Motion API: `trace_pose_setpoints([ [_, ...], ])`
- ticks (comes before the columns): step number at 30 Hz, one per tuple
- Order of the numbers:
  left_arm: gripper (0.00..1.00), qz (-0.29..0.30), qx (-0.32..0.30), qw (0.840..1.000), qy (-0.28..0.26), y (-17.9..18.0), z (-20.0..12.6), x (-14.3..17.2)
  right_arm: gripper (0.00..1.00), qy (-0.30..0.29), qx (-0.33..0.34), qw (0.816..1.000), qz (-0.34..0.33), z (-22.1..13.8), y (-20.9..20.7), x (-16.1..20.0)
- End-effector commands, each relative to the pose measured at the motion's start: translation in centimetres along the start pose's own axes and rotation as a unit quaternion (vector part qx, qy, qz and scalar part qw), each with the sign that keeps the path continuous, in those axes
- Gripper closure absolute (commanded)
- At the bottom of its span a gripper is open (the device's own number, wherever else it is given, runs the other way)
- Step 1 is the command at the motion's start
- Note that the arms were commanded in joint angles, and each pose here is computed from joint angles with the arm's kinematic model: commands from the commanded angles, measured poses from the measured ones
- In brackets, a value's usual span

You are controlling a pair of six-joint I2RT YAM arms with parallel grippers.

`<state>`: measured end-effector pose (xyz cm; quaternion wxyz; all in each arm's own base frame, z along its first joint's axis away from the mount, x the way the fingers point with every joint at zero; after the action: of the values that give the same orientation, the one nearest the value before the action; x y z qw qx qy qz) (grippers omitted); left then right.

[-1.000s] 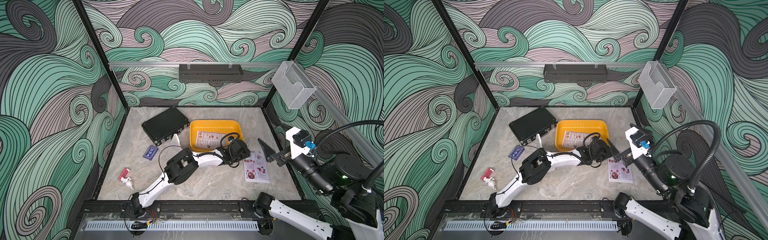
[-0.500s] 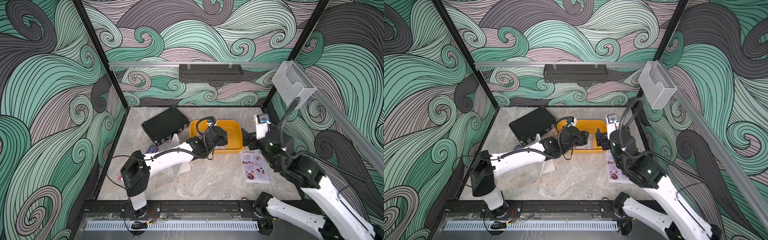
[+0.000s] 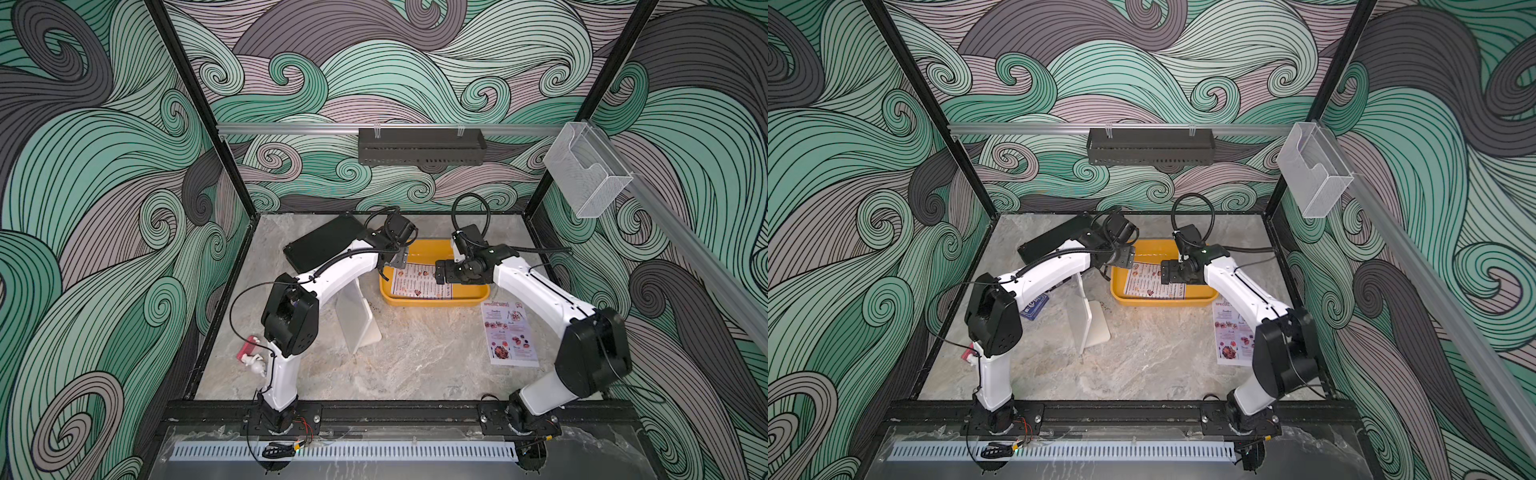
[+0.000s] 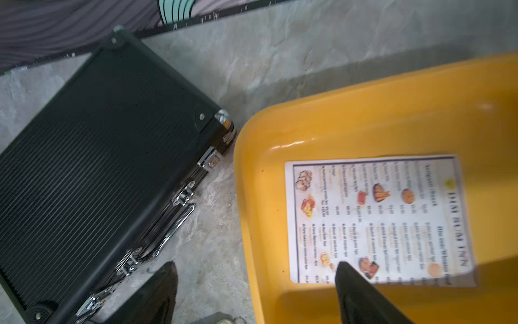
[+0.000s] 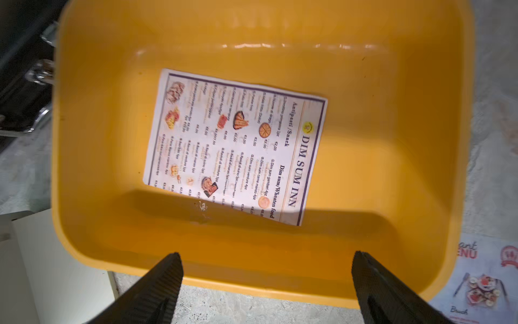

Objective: Replace the menus in the menu holders
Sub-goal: Pick up the menu from the storage box.

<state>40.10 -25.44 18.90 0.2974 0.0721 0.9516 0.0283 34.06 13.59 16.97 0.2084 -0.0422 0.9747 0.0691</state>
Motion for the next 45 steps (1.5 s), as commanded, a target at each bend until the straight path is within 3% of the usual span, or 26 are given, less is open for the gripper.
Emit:
trace_pose_setpoints([
  [1, 0.11, 0.006, 0.002, 0.998, 0.065, 2.0, 1.3, 1.0, 0.02, -0.007, -0.026, 0.999, 0.027, 1.0, -0.2, -1.5],
  [15, 0.17, -0.058, 0.065, 0.983, 0.161, 2.3, 7.0, 2.9, 0.07, 0.047, -0.063, 0.995, 0.069, 8.6, -2.4, -1.8],
  [20, 0.24, -0.086, 0.117, 0.975, 0.171, 1.4, 7.6, 2.9, 0.09, 0.067, -0.1, 0.99, 0.074, 10.9, -1.6, -1.5],
  [25, 0.26, -0.114, 0.147, 0.966, 0.181, 0.8, 8.0, 3.0, 0.09, 0.077, -0.17, 0.981, 0.059, 12.3, 0.6, -1.3],
  [38, 0.25, -0.204, 0.191, 0.951, 0.134, 2.1, 6.3, 0.4, 0.08, 0.086, -0.275, 0.956, 0.049, 14.7, 4.9, -1.6],
  [45, 0.34, -0.202, 0.19, 0.954, 0.114, 2.6, 5.2, -0.5, 0.09, 0.086, -0.285, 0.953, 0.051, 14.8, 5.3, -1.6],
])
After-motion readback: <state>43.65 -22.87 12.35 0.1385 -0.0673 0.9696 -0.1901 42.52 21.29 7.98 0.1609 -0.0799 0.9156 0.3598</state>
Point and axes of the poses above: each gripper's point midway between its finger pads, its own z axis out along the fingers, its own y axis along the line the jaws close on, x = y × z, the point moved 5 cm from there along -z, back along the fingers, and after that the axes turned 2 degrees about -z, right-handed, at the moved point
